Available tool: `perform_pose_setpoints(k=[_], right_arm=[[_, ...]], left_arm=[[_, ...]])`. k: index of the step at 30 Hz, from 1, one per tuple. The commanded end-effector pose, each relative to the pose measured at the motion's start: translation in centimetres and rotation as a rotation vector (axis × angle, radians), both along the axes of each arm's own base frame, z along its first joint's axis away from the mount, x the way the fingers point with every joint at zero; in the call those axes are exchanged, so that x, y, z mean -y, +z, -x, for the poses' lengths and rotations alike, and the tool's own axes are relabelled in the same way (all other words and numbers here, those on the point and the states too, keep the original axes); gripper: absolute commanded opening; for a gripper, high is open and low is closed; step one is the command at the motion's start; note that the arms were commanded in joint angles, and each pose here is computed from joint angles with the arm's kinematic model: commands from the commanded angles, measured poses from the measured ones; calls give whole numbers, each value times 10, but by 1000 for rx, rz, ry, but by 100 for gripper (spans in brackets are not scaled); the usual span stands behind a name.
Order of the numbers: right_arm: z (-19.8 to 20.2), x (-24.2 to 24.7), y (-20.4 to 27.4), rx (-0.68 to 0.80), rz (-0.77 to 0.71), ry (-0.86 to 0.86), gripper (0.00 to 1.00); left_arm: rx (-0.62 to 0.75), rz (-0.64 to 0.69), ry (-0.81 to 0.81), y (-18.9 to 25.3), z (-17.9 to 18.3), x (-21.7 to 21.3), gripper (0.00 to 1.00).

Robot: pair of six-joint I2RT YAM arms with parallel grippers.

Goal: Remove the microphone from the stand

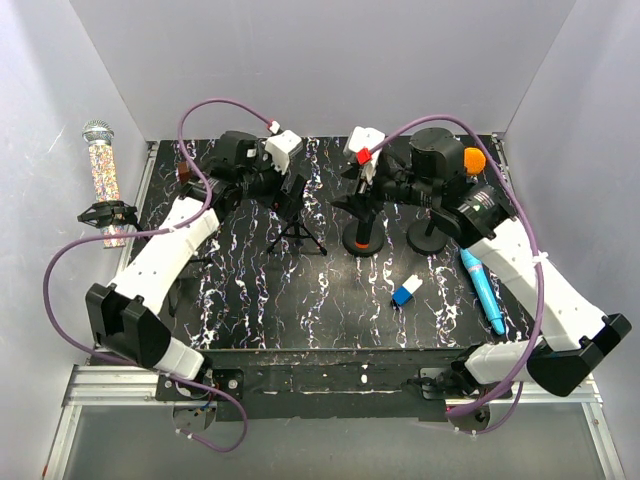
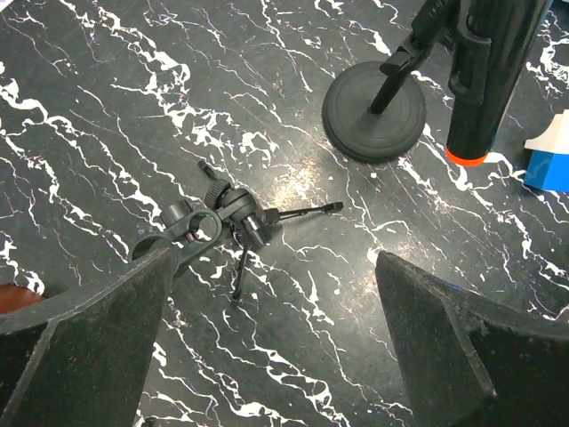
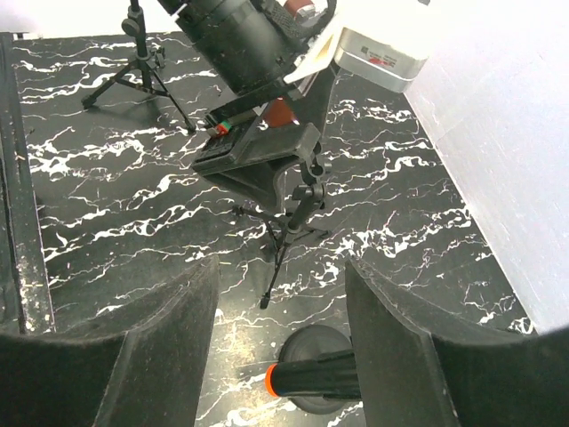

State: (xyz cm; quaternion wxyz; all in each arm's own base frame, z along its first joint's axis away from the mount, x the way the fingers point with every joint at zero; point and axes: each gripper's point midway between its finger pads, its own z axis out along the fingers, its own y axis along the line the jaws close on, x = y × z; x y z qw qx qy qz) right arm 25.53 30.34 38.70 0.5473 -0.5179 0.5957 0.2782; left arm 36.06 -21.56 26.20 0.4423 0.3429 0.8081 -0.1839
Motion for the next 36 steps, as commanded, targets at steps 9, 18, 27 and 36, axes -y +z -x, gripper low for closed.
perform_pose_setpoints(k=[9,18,27,36], right_arm=[[5,26,25,71,-8,-59,66],[0,19,19,48,-12,-48,66],[1,18,9,40,-3,-40,66],[-1,22,7,54,5,-49,66]], left_arm=[[1,-173,1,4,-30,-10,98],[-95,-174,-87,-34,-32,11,72],[-239,-217,-69,-70,-30,10,63],[-166,-271,-37,-61,-58,7,23]])
